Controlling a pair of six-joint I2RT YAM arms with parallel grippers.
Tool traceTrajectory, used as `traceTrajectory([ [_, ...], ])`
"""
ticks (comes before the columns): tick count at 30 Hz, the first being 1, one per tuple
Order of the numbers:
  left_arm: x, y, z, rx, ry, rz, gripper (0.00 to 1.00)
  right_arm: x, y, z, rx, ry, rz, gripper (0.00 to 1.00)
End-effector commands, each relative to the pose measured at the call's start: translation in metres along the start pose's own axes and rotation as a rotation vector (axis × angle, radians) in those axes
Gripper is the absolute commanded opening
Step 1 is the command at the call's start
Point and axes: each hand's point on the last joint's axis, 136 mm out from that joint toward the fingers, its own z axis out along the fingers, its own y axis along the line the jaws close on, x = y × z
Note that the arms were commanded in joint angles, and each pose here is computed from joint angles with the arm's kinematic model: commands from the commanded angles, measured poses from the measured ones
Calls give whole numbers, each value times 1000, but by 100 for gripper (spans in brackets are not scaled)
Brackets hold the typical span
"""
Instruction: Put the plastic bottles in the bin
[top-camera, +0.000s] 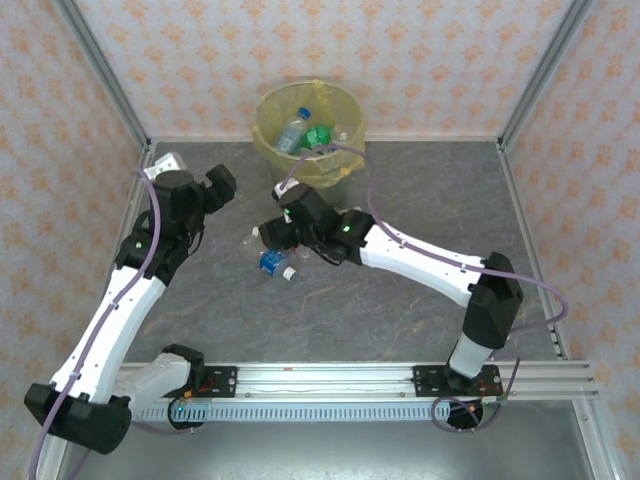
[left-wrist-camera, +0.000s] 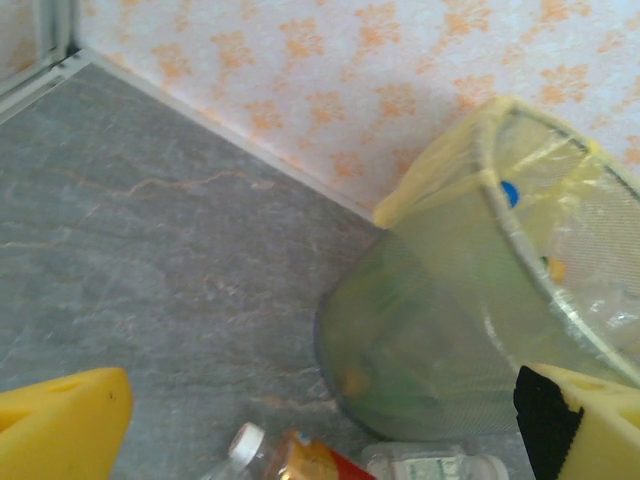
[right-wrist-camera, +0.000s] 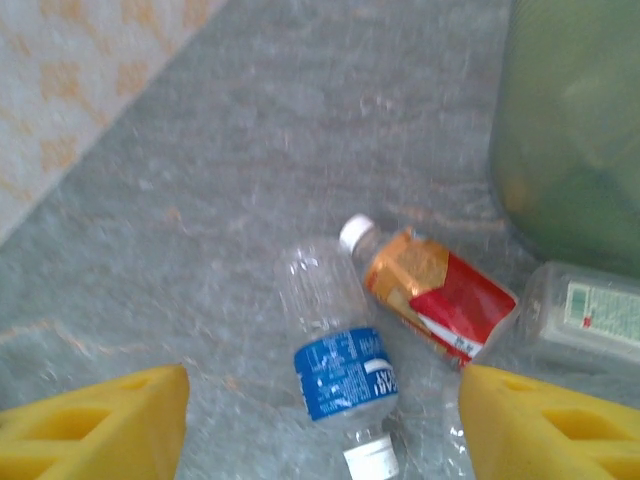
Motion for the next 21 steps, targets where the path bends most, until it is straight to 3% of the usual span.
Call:
traceTrajectory([
  [1,14,25,-4,-68,9,-57,99,37,-8,21,31,105,-58,64],
  [4,25,31,-5,-71,32,-76,99,62,-12,37,36,175,-84,56],
  [21,32,41,-11,-105,55,-65,99,142,-20,91,37,388,-202,51],
])
